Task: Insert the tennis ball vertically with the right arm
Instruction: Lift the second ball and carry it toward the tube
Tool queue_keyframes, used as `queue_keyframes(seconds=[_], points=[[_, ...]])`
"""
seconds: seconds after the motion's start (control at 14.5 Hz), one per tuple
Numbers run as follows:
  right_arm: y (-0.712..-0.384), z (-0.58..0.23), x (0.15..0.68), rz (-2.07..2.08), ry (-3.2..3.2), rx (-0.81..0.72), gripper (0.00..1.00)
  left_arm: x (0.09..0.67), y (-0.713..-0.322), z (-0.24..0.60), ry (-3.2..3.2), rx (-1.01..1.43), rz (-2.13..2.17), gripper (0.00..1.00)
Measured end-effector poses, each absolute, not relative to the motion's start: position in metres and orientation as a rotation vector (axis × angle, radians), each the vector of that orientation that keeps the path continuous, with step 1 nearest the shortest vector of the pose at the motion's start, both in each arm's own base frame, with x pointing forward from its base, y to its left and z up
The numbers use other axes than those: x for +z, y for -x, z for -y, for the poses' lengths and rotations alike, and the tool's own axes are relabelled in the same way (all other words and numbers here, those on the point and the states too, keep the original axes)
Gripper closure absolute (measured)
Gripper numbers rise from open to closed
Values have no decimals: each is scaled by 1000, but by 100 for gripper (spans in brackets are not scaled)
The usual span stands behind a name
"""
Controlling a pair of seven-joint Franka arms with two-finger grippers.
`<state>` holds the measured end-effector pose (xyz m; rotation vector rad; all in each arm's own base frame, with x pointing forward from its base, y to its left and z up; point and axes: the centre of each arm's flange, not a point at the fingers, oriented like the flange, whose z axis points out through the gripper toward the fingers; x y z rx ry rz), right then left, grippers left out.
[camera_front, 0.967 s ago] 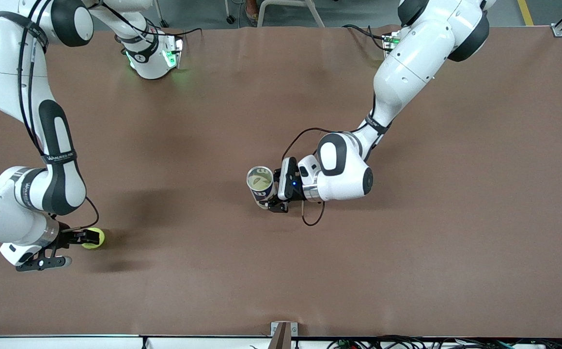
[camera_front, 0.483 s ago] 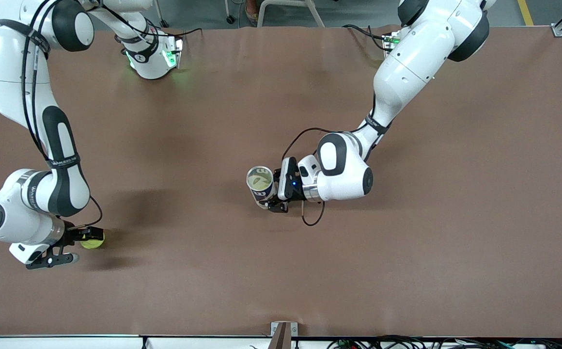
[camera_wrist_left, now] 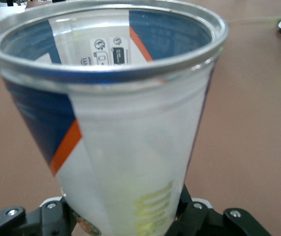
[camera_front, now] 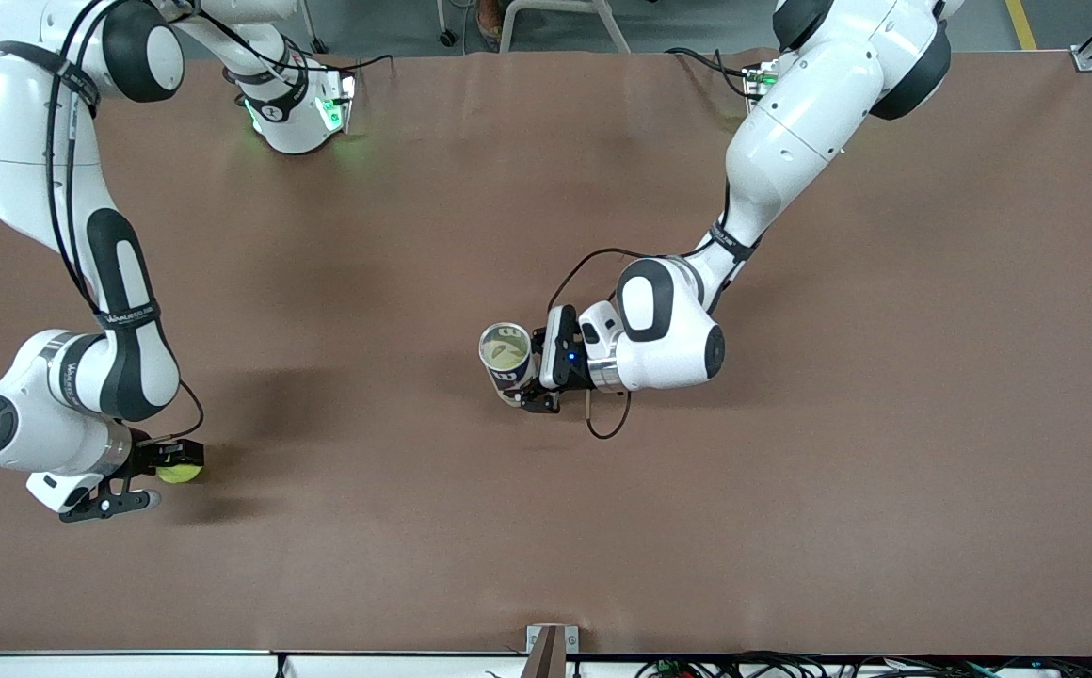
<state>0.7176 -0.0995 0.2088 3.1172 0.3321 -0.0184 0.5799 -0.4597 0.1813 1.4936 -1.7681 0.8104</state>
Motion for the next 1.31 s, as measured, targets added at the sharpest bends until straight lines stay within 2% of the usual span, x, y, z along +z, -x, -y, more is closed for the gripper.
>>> queue_keyframes(seconds=[0.07,0.14,0.41,0.55,0.69,0.83,1.04,1.31], points=[[-718,100,209,-358,-3114,-16,33,181,-580,460,-1494,810,1768,25],[-718,100,210,-374,-3112,-14,36,181,-580,460,-1494,810,1768,25],[-720,91,211,-405,-3119,-4,36,181,-580,459,-1490,807,1766,25],[-728,59,223,-415,-3186,44,36,181,-581,458,-1489,804,1765,25],[-735,9,261,-337,-3305,79,36,181,-581,458,-1489,804,1765,25],[-737,-57,321,-138,-3396,90,36,181,-581,458,-1488,804,1765,24],[-712,-156,388,190,-3421,-50,36,180,-581,458,-1488,804,1764,24],[-665,-245,422,401,-3361,-288,36,180,-581,458,-1487,804,1764,24]])
